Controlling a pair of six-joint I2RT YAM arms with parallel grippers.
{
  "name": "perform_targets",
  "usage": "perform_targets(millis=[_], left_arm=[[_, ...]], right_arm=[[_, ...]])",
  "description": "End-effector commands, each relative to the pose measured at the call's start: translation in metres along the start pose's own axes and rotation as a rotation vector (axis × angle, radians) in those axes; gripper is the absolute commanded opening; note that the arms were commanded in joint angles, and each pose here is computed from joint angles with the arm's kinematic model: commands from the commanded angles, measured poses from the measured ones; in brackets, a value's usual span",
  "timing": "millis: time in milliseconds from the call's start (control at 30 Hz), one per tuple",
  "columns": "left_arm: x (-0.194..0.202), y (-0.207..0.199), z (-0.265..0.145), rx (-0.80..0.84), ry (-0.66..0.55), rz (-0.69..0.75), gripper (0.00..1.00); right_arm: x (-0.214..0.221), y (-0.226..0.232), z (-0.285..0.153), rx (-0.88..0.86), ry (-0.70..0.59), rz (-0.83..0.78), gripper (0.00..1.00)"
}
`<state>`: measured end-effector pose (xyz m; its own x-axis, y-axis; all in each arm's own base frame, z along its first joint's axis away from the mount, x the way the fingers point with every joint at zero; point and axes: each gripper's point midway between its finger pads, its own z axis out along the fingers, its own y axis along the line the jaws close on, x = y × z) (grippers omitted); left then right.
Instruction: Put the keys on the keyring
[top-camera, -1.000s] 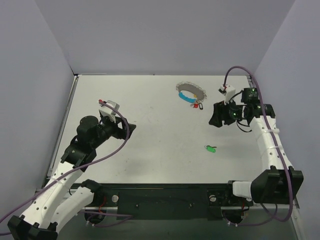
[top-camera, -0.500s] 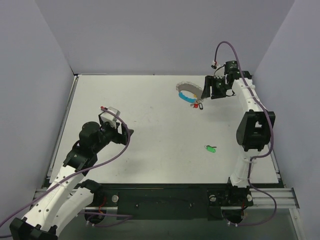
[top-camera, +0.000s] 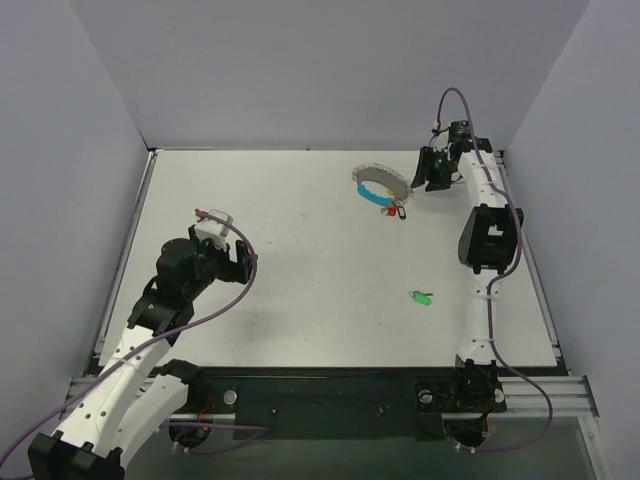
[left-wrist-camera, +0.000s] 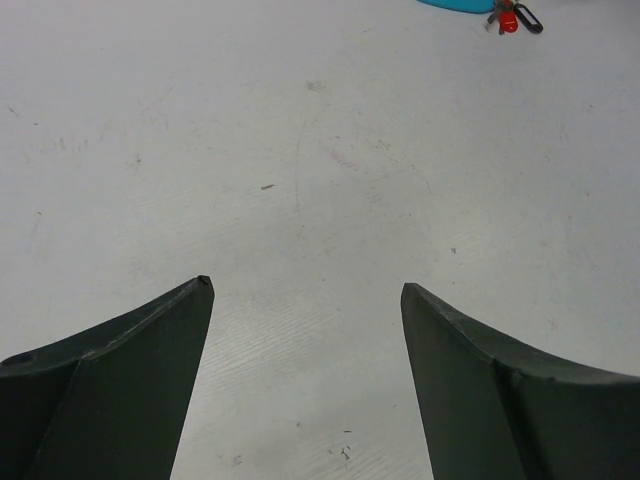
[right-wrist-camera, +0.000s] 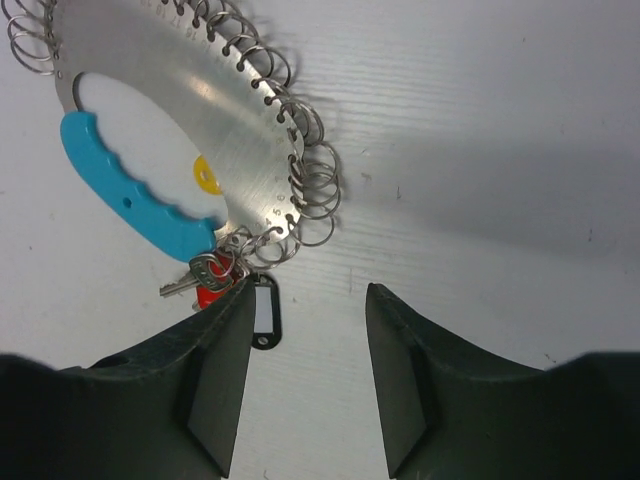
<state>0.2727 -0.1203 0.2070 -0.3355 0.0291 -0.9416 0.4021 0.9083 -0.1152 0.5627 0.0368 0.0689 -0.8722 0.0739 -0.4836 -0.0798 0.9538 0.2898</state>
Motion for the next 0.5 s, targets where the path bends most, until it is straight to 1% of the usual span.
perform_targets(millis=[0, 200, 367, 467], left_arm=[[-0.015, 0.005, 0.004, -0.007, -0.054, 0.014, 0.86], [-0.013, 0.010, 0.006, -0.015, -0.043, 0.006, 0.86], [-0.012, 0.011, 0.008, -0.013, -0.037, -0.001, 0.86], [-0.011, 0.012, 0.009, -0.014, -0.033, -0.004, 0.86]], right_arm=[[-0.025, 0.003, 0.004, -0.006, -0.077, 0.040, 0.41], [-0.046, 0.003, 0.009, -0.006, -0.137, 0.067, 0.39], [-0.052, 0.005, 0.013, -0.024, -0.156, 0.058, 0.39], [-0.056, 0.009, 0.015, -0.058, -0.172, 0.101, 0.38]])
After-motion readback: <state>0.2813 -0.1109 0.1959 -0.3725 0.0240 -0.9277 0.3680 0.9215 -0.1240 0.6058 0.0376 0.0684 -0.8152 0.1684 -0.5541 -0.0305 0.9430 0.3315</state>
